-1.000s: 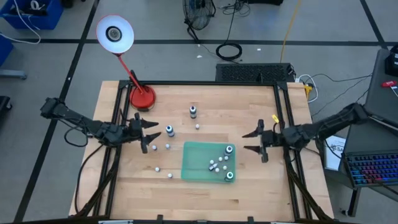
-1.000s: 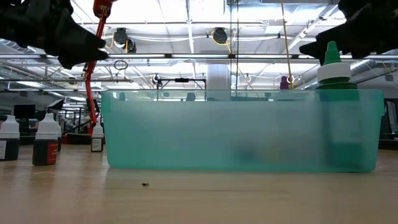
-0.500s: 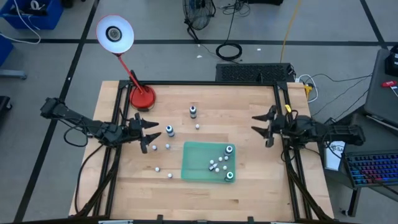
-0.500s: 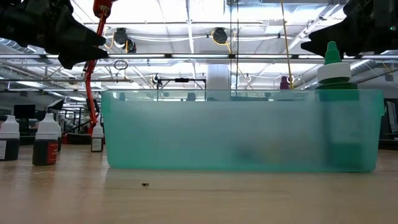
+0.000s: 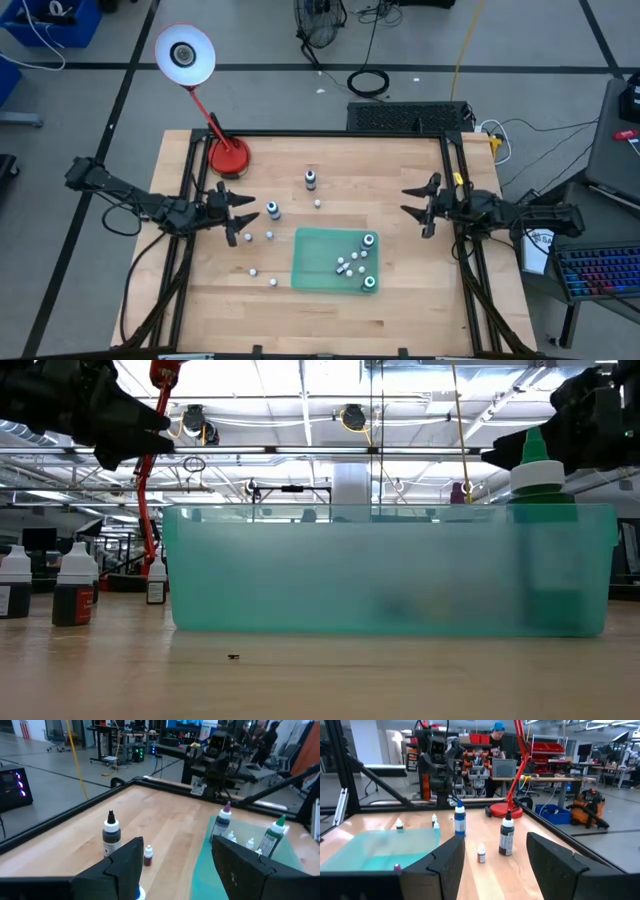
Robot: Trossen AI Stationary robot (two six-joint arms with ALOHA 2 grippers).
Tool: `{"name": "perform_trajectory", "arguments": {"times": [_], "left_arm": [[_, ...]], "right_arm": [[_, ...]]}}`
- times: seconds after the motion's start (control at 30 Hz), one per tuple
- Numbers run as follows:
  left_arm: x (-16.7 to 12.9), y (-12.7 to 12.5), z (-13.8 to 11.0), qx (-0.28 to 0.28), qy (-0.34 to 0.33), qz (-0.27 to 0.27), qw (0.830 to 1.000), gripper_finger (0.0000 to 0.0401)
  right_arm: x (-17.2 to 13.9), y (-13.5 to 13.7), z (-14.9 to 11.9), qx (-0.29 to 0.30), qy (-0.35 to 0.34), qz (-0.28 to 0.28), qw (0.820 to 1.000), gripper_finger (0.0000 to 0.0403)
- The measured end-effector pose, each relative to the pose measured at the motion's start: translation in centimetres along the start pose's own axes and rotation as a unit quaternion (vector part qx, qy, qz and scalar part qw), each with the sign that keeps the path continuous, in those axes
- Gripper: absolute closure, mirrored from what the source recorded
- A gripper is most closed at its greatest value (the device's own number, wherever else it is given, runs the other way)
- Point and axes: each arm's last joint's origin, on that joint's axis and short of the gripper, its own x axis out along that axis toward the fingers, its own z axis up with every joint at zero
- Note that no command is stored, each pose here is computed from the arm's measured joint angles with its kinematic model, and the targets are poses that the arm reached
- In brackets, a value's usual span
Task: Pick & Place food coloring
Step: Put the small red food coloring bottle into the green bin
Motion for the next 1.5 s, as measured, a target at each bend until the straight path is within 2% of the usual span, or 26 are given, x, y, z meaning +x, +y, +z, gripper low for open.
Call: {"name": "perform_trajectory", "arguments": {"times": [0.23,0.37,0.47,0.57,0.7,0.9,1.03,1.2,1.33,1.5], "left_arm": [[0.0,0.1,0.0,0.002,-0.001,0.010,1.000,0.0164],[0.1,0.3,0.4,-0.069,-0.021,0.034,0.997,0.0164],[0.6,0.2,1.6,-0.081,-0.014,0.018,0.996,0.0164],[2.0,0.0,3.8,-0.045,0.015,0.036,0.998,0.0164],[5.9,-0.4,6.5,0.034,0.120,0.067,0.990,0.0164],[14.0,-1.5,8.6,0.128,0.232,0.029,0.964,0.0164],[18.7,-1.4,7.7,0.172,0.299,0.042,0.938,0.0164],[22.9,-0.9,5.4,0.184,0.357,0.049,0.915,0.0164],[24.7,-0.6,2.9,0.176,0.394,0.029,0.902,0.0164],[25.7,-0.4,0.2,0.178,0.430,0.027,0.885,0.0164]], "right_arm": [[0.0,0.0,0.0,-0.012,-0.006,-0.001,1.000,0.0204],[0.0,0.0,-0.3,-0.011,0.008,0.000,1.000,0.0201],[0.0,0.0,-0.4,-0.013,0.014,0.000,1.000,0.0198],[0.0,0.0,-0.4,-0.012,0.013,0.000,1.000,0.0198],[0.0,0.0,-0.4,-0.012,0.013,0.000,1.000,0.0201],[0.0,0.0,-0.4,-0.012,0.014,0.000,1.000,0.0198],[0.0,0.0,-0.4,-0.012,0.014,0.000,1.000,0.0200],[0.0,0.0,-0.4,-0.012,0.014,0.000,1.000,0.0200],[0.0,0.0,-0.4,-0.012,0.014,0.000,1.000,0.0198],[0.0,0.0,-0.5,-0.012,0.014,0.000,1.000,0.0201]]}}
